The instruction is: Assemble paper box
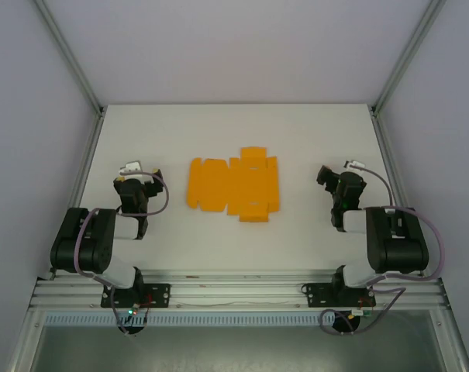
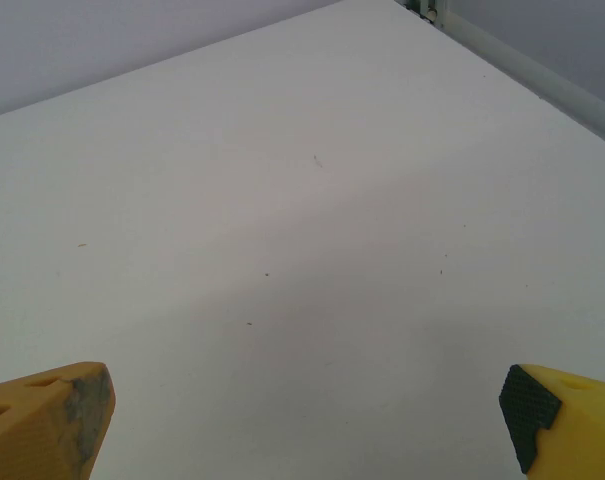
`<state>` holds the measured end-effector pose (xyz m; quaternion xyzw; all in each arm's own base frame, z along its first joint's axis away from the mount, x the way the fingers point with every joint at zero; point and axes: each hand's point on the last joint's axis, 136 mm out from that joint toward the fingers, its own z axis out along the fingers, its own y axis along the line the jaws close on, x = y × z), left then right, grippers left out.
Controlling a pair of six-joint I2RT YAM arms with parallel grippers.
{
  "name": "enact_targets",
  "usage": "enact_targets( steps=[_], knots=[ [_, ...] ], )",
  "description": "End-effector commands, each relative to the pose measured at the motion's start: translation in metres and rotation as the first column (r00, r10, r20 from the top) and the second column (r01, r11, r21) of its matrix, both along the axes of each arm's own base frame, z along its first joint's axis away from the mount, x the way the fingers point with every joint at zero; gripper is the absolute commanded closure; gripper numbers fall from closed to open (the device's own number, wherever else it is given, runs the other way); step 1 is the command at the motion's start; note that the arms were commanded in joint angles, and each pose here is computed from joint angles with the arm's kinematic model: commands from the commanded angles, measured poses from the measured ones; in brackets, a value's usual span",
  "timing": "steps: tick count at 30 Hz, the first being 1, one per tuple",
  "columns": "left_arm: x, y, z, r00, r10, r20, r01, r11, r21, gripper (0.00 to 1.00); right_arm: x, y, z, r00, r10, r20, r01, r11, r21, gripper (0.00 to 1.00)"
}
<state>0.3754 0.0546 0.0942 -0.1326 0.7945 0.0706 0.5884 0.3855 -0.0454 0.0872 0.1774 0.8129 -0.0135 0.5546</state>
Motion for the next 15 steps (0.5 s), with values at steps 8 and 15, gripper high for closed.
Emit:
enact_targets(
  steps=[8,15],
  knots=[
    [0.007,-0.0041,0.0113,1.0,-0.018,0.024,0.018,1.0,0.022,0.0,0.0045,0.0018,0.0105,0.999,0.01,0.032,-0.009,1.0,-0.014,0.0],
    [0.0073,-0.004,0.0114,1.0,-0.018,0.023,0.017,1.0,0.023,0.0,0.0049,0.0015,0.0109,0.999,0.009,0.034,-0.008,1.0,-0.013,0.0]
  ],
)
